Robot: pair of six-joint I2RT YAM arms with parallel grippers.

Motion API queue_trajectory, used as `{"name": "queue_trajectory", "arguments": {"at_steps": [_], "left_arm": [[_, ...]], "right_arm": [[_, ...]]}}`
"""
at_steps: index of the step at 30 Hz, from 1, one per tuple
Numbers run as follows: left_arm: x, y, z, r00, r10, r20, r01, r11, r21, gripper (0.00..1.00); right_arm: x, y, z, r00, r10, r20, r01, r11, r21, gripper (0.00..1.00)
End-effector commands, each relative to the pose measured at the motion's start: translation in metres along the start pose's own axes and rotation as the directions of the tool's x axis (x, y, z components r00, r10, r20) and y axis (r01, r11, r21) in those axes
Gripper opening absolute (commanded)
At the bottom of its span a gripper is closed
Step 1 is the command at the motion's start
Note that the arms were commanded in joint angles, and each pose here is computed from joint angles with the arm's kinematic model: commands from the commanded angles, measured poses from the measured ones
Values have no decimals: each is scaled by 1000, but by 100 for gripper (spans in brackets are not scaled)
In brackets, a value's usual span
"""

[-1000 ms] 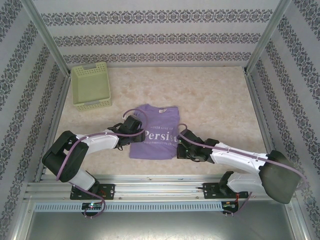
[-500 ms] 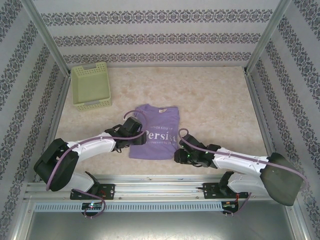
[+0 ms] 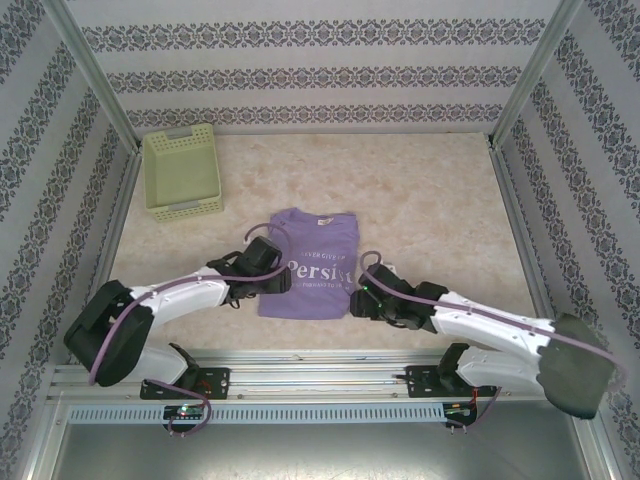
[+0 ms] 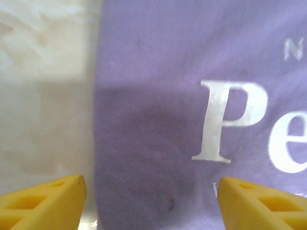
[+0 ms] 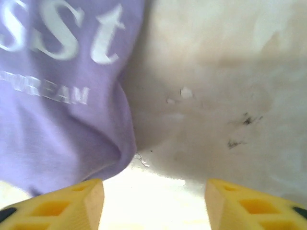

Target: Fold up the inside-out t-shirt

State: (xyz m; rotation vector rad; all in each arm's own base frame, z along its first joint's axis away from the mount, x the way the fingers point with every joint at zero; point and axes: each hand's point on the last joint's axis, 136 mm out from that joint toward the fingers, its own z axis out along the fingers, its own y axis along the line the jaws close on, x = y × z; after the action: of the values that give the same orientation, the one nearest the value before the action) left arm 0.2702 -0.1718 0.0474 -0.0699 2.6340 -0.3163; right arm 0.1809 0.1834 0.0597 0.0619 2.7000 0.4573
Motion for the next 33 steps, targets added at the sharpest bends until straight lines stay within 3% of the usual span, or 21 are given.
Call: {"name": "queue_trajectory", "arguments": {"at_steps": [1, 6, 11, 22, 28, 33], "left_arm": [[-37, 3, -18, 998, -26, 57, 25, 1000, 10, 76], [-79, 14, 3, 997, -76, 34, 77, 996, -40, 82], [-116, 25, 31, 991, -128, 33, 130, 989, -75, 85], [-147, 5, 84, 993, -121, -11, 121, 993, 3, 81], [-143, 1, 110, 992, -111, -51, 113, 993, 22, 73], [-140, -11, 120, 990, -124, -73, 130, 987, 91, 54]], "right_arm": [[-38, -6, -20, 996, 16, 86, -16, 1000, 3, 65], [-107, -5, -24, 982, 118, 149, -108, 991, -75, 78], [-159, 1, -5, 982, 135, 132, -126, 989, -73, 82], [-179, 19, 79, 994, 112, -5, -112, 994, -16, 83], [-174, 27, 118, 992, 100, -75, -99, 995, 6, 79], [-172, 34, 141, 988, 93, -125, -95, 995, -8, 56]]}}
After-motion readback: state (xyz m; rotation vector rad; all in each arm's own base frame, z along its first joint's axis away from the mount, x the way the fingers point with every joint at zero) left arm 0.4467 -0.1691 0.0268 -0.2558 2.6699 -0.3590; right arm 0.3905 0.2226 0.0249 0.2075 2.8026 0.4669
